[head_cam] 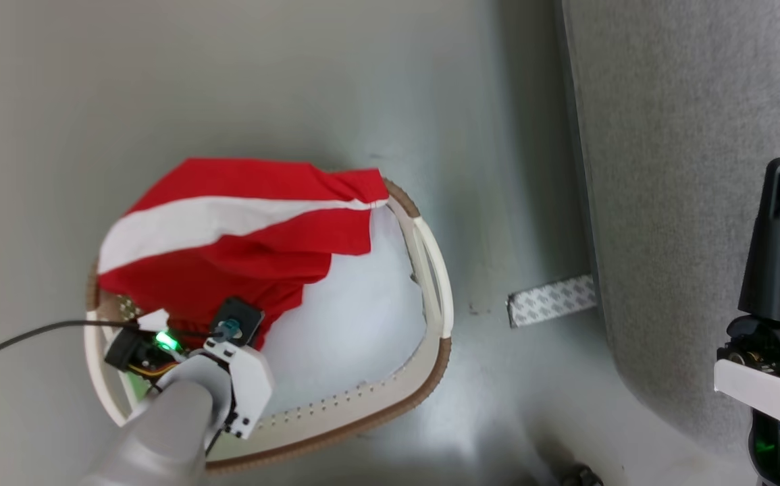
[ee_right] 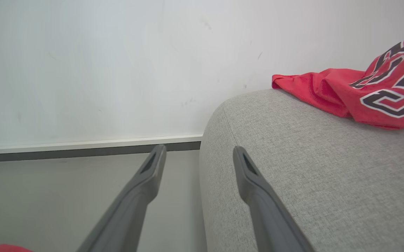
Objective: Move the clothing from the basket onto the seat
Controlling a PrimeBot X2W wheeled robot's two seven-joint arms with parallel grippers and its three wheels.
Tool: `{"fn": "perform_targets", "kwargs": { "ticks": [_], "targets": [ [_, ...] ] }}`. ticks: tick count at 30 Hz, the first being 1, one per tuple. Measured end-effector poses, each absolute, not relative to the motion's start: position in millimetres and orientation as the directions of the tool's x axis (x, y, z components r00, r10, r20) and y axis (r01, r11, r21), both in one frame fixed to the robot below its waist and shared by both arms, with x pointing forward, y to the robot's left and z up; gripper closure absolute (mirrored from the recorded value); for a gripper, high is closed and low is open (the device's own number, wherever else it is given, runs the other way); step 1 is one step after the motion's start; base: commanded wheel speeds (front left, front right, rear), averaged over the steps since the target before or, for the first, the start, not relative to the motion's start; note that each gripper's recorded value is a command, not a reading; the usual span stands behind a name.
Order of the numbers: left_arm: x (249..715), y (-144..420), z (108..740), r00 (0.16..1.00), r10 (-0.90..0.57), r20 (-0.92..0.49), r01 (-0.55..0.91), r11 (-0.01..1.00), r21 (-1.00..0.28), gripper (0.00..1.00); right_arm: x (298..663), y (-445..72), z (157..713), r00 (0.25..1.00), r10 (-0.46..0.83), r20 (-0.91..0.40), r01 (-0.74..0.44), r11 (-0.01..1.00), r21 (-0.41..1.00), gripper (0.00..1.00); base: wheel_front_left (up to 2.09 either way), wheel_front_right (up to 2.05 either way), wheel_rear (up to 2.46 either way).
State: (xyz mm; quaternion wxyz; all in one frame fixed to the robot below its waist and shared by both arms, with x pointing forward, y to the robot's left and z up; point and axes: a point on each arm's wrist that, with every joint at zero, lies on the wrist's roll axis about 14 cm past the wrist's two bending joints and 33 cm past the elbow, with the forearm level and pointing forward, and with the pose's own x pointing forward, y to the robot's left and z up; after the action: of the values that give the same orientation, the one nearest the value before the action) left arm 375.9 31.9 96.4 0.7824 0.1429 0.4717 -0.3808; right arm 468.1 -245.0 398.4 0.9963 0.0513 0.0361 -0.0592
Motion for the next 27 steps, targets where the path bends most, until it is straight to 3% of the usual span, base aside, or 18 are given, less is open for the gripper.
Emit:
{"fn": "perform_targets", "kwargs": {
  "ticks": [12,27],
  "targets": [
    [374.0,40.4,174.1,0.404,-0.489,-0.773,0.619,0.769,-0.163,1.00,461.8,-232.9,436.3,0.995,-0.097,-0.009,0.097,0.980,0.172,0.00,0.00,0.00,0.00],
    [399.1,58.0,343.4,0.766,-0.469,-0.440,0.450,0.880,-0.154,1.00,419.0,-190.9,496.0,0.996,-0.002,0.093,-0.022,0.965,0.262,0.00,0.00,0.00,0.00]
  ]
}}
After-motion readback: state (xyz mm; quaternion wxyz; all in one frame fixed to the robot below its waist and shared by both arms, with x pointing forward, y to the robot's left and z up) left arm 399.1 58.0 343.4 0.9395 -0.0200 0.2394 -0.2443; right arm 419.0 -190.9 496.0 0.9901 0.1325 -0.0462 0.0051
